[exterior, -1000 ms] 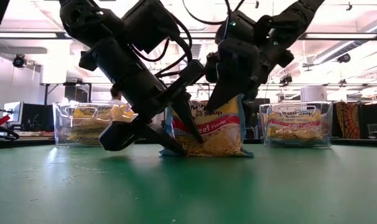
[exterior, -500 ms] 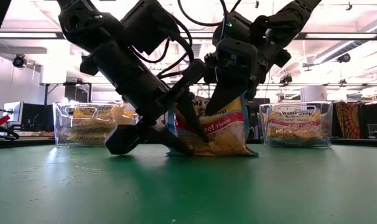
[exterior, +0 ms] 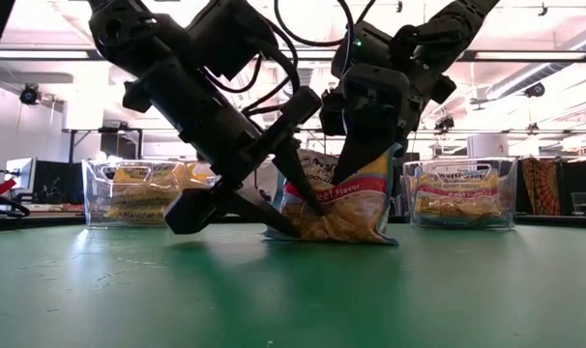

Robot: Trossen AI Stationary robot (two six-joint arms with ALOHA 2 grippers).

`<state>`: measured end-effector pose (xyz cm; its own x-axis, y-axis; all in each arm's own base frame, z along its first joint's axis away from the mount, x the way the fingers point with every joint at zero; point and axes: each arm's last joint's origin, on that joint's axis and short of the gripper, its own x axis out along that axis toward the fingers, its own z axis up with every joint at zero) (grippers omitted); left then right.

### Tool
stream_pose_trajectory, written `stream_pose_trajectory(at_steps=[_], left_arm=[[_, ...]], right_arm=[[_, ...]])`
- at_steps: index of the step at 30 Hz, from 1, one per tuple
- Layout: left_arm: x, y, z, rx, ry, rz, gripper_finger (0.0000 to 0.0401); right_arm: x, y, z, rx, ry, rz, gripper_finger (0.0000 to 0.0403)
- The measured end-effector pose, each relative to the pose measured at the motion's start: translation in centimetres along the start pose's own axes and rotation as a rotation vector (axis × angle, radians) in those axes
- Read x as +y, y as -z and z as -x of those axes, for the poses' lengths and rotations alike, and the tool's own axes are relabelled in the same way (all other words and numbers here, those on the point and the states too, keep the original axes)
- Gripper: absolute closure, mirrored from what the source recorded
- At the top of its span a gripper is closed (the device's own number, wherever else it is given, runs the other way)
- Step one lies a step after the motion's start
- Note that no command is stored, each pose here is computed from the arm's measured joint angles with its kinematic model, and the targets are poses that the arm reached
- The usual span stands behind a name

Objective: Sort Maruchan noodles
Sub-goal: Put the blue noodle pack into the right transparent bin

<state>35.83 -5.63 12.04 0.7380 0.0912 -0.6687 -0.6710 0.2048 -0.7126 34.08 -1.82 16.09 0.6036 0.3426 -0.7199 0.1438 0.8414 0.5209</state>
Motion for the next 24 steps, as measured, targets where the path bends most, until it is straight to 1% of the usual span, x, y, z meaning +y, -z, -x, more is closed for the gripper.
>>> stream_pose_trajectory(at_steps=[4, 6, 13, 15, 20, 24], left_arm=[[-0.1, 0.3, 0.1, 0.004, 0.007, -0.001, 0.0267], [-0.2, 0.6, 0.2, 0.008, 0.013, 0.001, 0.0267], [-0.5, 2.5, 0.9, 0.046, 0.018, 0.016, 0.0267], [-0.4, 3.0, 1.1, 0.058, 0.012, 0.031, 0.0267], [-0.4, 4.1, 1.7, 0.08, -0.005, 0.058, 0.0267], [-0.4, 4.4, 1.9, 0.061, -0.006, 0.081, 0.0267]], right_arm=[[0.0, 0.0, 0.0, 0.004, -0.003, -0.001, 0.021], [0.0, 0.1, 0.0, 0.006, -0.002, -0.004, 0.0219], [0.0, 0.1, 0.3, 0.011, 0.002, 0.009, 0.0288], [0.0, 0.0, 0.4, 0.011, 0.004, 0.019, 0.0301], [-0.3, -0.1, 1.0, 0.013, 0.019, 0.031, 0.0305], [-0.5, -0.2, 2.6, 0.043, 0.05, 0.033, 0.0305]])
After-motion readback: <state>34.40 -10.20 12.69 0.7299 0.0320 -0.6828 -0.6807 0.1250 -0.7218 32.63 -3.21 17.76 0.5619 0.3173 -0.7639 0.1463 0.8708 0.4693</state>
